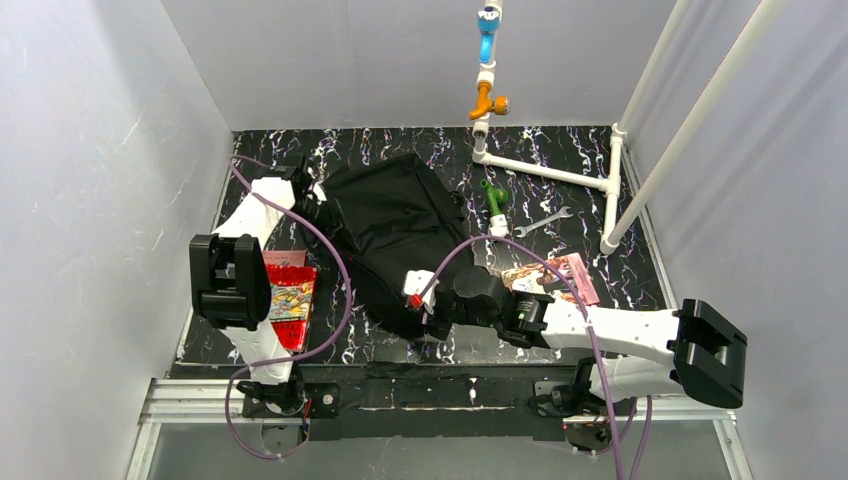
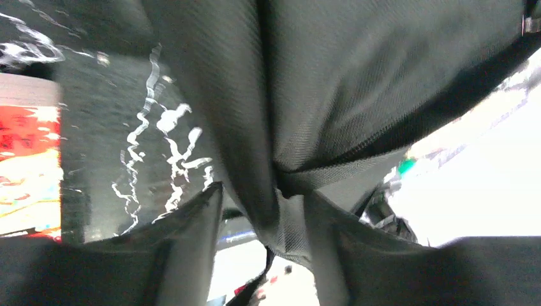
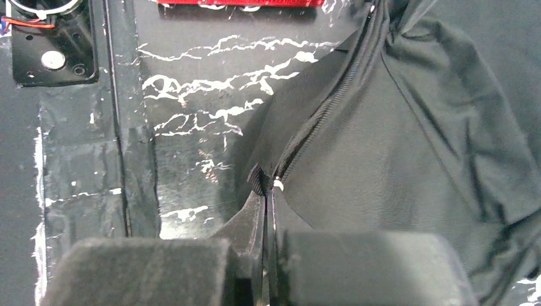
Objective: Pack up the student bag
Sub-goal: Unzip the student bag at the center of the board.
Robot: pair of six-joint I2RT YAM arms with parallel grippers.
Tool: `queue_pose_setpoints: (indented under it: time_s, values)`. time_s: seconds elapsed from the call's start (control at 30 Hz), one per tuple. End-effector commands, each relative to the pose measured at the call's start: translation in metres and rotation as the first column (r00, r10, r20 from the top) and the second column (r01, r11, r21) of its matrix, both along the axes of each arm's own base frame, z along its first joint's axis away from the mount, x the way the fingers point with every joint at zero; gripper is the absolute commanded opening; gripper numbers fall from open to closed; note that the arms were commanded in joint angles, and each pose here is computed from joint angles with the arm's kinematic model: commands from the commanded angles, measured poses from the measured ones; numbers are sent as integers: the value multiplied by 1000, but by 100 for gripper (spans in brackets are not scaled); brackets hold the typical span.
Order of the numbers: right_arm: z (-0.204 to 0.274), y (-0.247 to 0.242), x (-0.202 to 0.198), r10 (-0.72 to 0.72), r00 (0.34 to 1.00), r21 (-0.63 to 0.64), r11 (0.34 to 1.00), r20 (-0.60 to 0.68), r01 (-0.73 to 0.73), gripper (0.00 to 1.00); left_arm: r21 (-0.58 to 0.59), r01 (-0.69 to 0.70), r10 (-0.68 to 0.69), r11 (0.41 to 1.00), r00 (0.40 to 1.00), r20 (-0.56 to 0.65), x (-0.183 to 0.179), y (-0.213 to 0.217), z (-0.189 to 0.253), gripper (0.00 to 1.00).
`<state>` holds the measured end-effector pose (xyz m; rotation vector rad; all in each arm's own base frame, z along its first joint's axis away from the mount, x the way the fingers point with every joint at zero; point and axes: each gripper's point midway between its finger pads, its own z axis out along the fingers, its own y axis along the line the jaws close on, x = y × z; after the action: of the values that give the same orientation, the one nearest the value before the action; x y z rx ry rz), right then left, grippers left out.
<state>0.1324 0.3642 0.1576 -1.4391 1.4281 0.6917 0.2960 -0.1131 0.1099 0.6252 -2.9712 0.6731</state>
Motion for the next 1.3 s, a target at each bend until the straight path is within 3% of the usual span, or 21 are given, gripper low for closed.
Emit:
queue_pose_setpoints:
  time_s: [0.0,0.03,0.07,0.37,0.5,0.7,0.83,1.03,1.1,1.23,1.27]
  values:
    - [12,8,-3,-86,988,133,986,-129,103,1,127,-61,45,990,991,124,17,36,1,71]
    - [16,12,1,-111,984,156,979,-143,133,1,125,-70,54,990,990,127,8,36,4,90]
    - [19,15,3,-117,982,168,975,-150,142,1,122,-82,65,989,989,135,-2,35,9,97]
    - [33,36,7,-110,971,199,968,-210,152,1,-142,-222,243,965,958,155,-94,-11,38,98]
    - [39,38,-1,-67,969,217,969,-236,119,1,-258,-248,298,934,938,175,-103,-38,38,98]
    - [43,32,-9,-16,980,217,974,-199,60,1,-285,-208,256,936,956,144,-91,-68,22,97]
    - [42,34,-11,19,988,197,980,-156,13,1,-249,-175,220,953,961,167,-76,-76,17,77]
    - [43,31,-3,-44,985,167,983,-169,72,1,18,-93,86,995,966,242,-55,-43,12,46]
    - [38,23,6,-132,969,162,972,-208,167,1,81,-65,43,995,969,244,-49,-30,10,36]
    - [28,-3,21,-295,910,187,915,-291,357,1,155,-65,33,986,979,203,-43,10,1,0]
    - [25,-11,26,-338,886,189,893,-316,409,1,167,-76,43,983,980,194,-41,20,0,0]
